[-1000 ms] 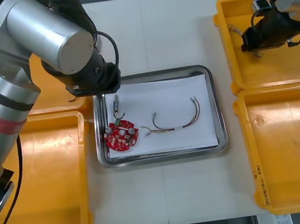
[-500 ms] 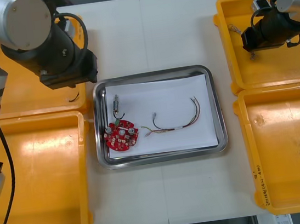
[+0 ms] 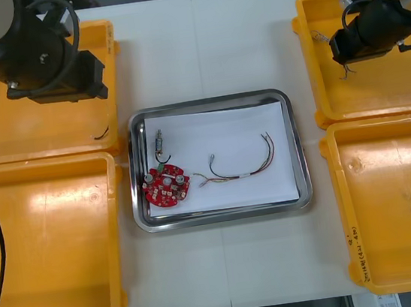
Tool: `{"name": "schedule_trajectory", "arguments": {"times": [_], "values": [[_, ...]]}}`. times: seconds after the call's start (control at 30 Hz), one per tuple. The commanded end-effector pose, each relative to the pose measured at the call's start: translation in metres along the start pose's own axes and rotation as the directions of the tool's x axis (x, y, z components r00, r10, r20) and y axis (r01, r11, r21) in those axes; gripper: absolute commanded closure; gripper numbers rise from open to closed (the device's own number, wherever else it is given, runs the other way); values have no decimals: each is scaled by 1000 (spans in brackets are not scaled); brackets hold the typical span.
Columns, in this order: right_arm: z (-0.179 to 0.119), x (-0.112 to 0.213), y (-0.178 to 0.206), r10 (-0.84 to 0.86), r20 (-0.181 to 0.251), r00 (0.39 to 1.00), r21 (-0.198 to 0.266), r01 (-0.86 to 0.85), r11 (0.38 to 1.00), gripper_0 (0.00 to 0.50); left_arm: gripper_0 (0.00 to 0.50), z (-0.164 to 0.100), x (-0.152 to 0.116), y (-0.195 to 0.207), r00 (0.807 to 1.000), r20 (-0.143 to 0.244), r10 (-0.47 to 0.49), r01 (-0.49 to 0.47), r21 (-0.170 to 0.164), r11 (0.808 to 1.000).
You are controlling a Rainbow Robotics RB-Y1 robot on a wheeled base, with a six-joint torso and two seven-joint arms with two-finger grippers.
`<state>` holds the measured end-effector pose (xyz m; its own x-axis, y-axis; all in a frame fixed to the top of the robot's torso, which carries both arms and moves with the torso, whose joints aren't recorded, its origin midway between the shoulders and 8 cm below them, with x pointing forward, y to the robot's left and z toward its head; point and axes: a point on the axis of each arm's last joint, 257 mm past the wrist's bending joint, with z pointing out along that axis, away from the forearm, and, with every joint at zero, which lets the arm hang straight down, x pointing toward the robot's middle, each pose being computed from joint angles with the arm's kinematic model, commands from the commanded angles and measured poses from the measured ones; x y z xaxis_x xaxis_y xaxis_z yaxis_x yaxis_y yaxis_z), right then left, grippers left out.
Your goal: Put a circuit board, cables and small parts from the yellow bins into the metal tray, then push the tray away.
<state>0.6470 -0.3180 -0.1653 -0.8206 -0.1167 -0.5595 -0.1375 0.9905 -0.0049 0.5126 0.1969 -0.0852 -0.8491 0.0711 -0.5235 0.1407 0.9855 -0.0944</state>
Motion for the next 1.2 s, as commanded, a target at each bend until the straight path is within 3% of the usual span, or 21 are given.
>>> {"name": "schedule_trajectory", "arguments": {"times": [0.03,0.2,0.43,0.73,0.9,1.03,1.2], "values": [[-32,-14,-6,-8,18,1000,8,8,1000,500,0,-27,-24,17,988,57,143,-142,-16,990],[-57,-13,-1,-43,-9,999,4,43,999,500,0,-27,-26,28,976,51,211,-210,-12,978],[-88,-6,7,-93,-53,994,10,94,996,500,0,-22,-24,41,954,31,299,-300,24,954],[-110,18,8,-162,-69,984,43,166,985,500,0,-6,-25,56,919,28,394,-395,52,917],[-120,26,7,-175,-92,980,41,179,983,500,0,7,-24,62,917,38,398,-400,54,915],[-132,31,6,-189,-107,976,41,195,980,500,0,21,-24,66,913,55,403,-405,37,913],[-146,21,6,-215,-49,975,60,218,974,500,0,38,-23,66,920,69,385,-390,60,919]]}}
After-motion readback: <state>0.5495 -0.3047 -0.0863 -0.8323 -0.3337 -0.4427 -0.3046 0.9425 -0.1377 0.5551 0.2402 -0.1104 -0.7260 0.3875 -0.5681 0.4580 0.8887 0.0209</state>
